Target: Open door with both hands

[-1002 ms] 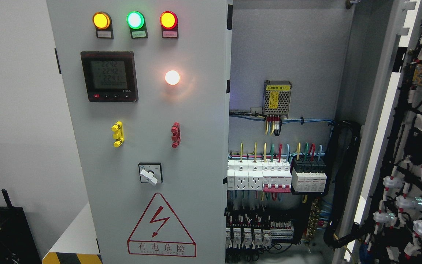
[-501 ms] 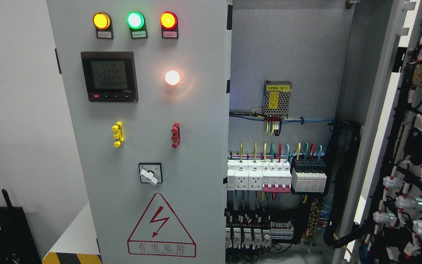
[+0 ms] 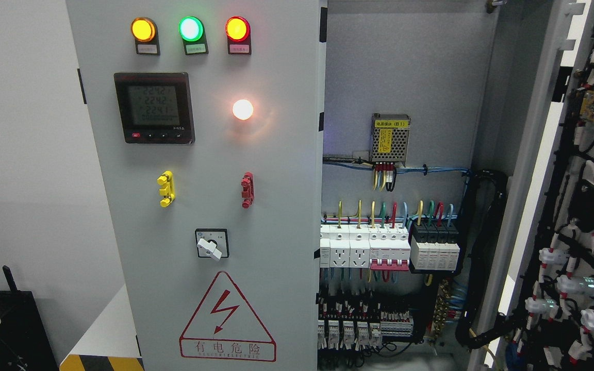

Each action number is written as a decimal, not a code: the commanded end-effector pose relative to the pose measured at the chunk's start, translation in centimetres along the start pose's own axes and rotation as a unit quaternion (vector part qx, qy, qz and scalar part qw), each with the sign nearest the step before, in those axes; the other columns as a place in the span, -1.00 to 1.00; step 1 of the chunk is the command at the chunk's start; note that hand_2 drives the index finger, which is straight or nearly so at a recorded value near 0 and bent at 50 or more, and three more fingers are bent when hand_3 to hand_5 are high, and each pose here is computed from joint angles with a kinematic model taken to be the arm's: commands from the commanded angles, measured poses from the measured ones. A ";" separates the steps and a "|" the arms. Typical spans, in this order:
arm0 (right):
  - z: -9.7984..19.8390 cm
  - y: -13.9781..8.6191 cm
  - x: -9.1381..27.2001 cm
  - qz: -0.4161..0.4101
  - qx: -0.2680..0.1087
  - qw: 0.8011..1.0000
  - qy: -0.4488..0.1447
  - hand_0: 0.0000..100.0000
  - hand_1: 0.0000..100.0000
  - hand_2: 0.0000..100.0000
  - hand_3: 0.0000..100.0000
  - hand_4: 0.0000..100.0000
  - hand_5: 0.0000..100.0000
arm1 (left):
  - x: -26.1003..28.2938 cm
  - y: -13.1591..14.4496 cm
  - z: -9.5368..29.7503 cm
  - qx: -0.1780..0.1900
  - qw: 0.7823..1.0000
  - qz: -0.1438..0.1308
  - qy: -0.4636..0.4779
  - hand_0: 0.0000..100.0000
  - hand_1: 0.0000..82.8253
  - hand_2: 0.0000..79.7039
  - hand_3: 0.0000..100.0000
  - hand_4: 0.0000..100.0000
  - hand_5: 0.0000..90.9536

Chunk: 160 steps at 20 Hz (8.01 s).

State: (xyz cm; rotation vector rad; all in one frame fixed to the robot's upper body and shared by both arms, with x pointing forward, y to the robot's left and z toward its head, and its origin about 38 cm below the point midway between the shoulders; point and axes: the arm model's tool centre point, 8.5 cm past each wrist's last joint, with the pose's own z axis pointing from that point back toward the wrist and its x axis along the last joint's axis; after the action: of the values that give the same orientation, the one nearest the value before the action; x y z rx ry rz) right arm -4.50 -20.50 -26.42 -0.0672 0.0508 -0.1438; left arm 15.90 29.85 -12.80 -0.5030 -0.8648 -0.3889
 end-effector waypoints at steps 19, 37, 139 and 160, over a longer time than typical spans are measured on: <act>0.4 0.1 4.3 0.009 0.003 0.996 -0.088 -0.90 -1.00 -1.00 -1.00 -1.00 -1.00 | -19.4 -8.4 1.9 0.121 0.932 0.182 0.291 -0.76 -0.06 -1.00 -1.00 -1.00 -1.00; 3.5 -0.5 11.7 0.137 0.015 0.958 -0.250 -0.90 -1.00 -1.00 -1.00 -1.00 -1.00 | -20.6 -12.7 2.0 0.078 0.921 0.207 0.322 -0.76 -0.06 -1.00 -1.00 -1.00 -1.00; 33.1 9.1 29.2 -0.020 0.220 0.706 -0.673 -0.90 -1.00 -1.00 -1.00 -1.00 -1.00 | -18.0 -9.3 -2.8 0.204 0.877 0.220 0.375 -0.76 -0.06 -1.00 -1.00 -1.00 -1.00; 34.7 9.7 35.0 0.001 0.212 0.684 -0.698 -0.90 -1.00 -1.00 -1.00 -1.00 -1.00 | -18.0 -9.4 -2.8 0.204 0.877 0.221 0.375 -0.76 -0.06 -1.00 -1.00 -1.00 -1.00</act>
State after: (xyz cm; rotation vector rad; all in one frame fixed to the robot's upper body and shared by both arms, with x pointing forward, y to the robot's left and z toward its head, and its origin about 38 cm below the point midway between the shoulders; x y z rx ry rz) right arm 32.27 -13.58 6.33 0.3172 -1.5454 -0.0794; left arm 2.87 22.74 -26.29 -0.1130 -0.0695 0.0414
